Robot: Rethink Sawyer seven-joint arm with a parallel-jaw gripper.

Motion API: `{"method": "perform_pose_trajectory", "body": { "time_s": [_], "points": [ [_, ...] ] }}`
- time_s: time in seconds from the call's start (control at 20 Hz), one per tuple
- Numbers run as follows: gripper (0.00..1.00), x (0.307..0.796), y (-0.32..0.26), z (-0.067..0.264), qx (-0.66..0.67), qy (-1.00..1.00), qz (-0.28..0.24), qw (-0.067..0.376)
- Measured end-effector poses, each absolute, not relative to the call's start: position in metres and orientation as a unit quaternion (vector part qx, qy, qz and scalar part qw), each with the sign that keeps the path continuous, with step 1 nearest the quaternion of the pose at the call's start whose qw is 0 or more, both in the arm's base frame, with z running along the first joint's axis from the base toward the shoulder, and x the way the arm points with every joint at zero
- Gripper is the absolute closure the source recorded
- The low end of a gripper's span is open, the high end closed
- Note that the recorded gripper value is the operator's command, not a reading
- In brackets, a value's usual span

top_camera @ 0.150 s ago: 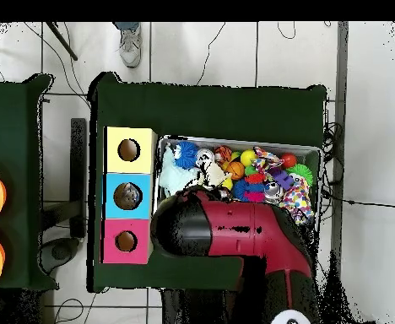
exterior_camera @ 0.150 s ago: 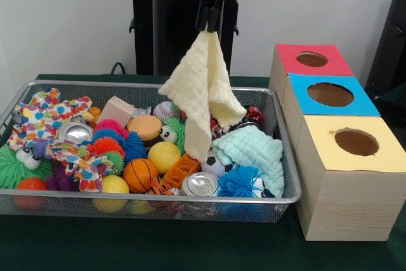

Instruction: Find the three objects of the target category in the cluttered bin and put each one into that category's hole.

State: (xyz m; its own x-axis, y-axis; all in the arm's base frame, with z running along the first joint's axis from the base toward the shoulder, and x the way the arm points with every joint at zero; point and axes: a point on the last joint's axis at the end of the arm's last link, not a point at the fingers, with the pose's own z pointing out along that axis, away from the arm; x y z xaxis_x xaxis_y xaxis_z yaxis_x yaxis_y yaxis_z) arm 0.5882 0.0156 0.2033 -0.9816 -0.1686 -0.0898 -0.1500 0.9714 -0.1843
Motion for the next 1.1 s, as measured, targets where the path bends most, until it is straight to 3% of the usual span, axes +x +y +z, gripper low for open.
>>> {"method": "perform_pose_trajectory", "body": {
  "time_s": [0.4, 0.45, 1.1],
  "points": [
    [1.00, 0.575, 0.028, 0.194, -0.081, 0.991, -0.089, 0.054],
    [0.00, 0.575, 0.029, 0.190, -0.078, 0.992, -0.088, 0.054],
    [0.00, 0.570, 0.025, 0.190, -0.067, 0.992, -0.094, 0.056]
  ]
}}
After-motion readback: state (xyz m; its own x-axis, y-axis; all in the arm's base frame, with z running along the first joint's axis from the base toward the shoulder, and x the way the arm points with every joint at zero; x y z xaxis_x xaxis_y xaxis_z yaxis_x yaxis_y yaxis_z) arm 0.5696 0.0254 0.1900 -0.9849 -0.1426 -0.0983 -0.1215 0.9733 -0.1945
